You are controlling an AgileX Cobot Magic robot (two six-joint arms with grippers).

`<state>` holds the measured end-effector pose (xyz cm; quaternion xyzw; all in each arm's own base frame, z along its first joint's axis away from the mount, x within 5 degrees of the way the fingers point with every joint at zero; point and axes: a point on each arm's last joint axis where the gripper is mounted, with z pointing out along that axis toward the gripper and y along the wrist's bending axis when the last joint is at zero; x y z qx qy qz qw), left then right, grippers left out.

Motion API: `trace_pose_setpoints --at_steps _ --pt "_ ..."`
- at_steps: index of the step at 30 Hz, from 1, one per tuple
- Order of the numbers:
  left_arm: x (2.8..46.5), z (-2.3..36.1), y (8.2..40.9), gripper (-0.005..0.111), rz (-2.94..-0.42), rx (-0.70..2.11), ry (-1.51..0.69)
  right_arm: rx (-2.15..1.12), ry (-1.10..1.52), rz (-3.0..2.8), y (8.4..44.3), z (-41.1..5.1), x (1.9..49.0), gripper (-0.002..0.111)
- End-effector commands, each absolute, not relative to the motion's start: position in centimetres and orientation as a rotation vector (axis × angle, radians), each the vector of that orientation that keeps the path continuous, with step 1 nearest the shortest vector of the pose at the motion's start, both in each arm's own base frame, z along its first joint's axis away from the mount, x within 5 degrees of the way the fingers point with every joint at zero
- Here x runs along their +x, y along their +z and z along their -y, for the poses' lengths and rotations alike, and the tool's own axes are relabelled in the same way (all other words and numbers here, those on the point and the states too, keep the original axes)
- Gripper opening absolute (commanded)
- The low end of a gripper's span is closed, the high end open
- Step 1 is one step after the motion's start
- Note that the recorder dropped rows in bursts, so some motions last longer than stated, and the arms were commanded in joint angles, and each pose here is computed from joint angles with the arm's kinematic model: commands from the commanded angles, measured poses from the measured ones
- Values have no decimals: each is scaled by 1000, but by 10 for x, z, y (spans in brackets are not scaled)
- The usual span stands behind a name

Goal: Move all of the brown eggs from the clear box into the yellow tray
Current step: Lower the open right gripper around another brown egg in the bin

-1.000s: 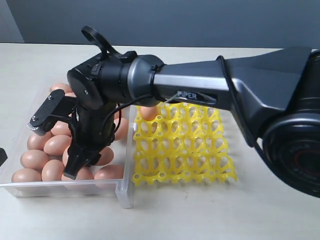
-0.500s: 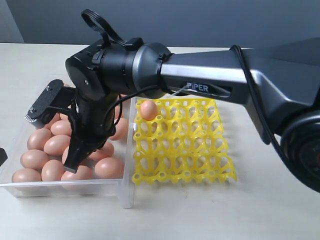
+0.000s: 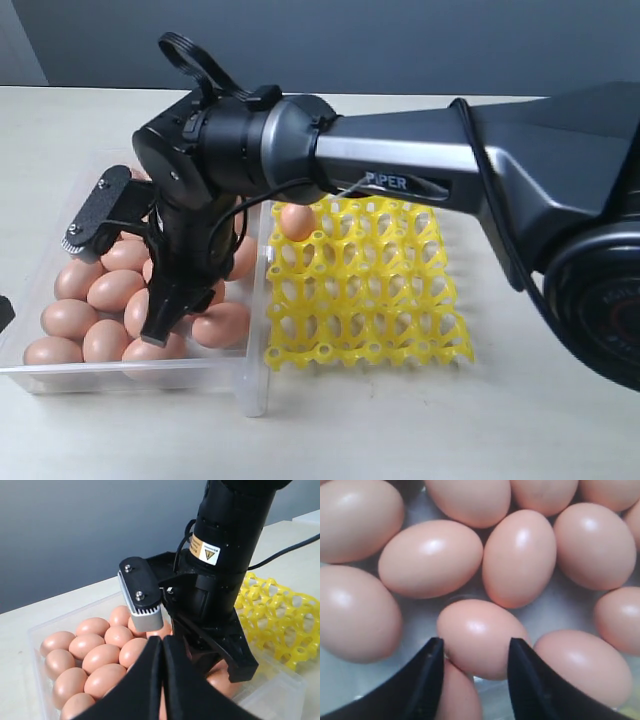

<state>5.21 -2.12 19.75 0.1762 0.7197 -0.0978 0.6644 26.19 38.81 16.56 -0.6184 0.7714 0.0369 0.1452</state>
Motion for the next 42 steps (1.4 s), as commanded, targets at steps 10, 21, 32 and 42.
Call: trace_pose_setpoints --at_steps 10,21,32,42 --pt "52 21 197 0 -1621 398 -229 -1846 48 -2290 116 -389 266 38" --pt "52 21 197 0 -1621 398 -229 -1887 16 -2336 115 -384 263 60" --pt "52 21 197 0 -1621 398 -229 -1859 40 -2301 116 -388 265 52" --pt "52 21 197 0 -1623 399 -228 -1850 44 -2285 119 -389 265 2"
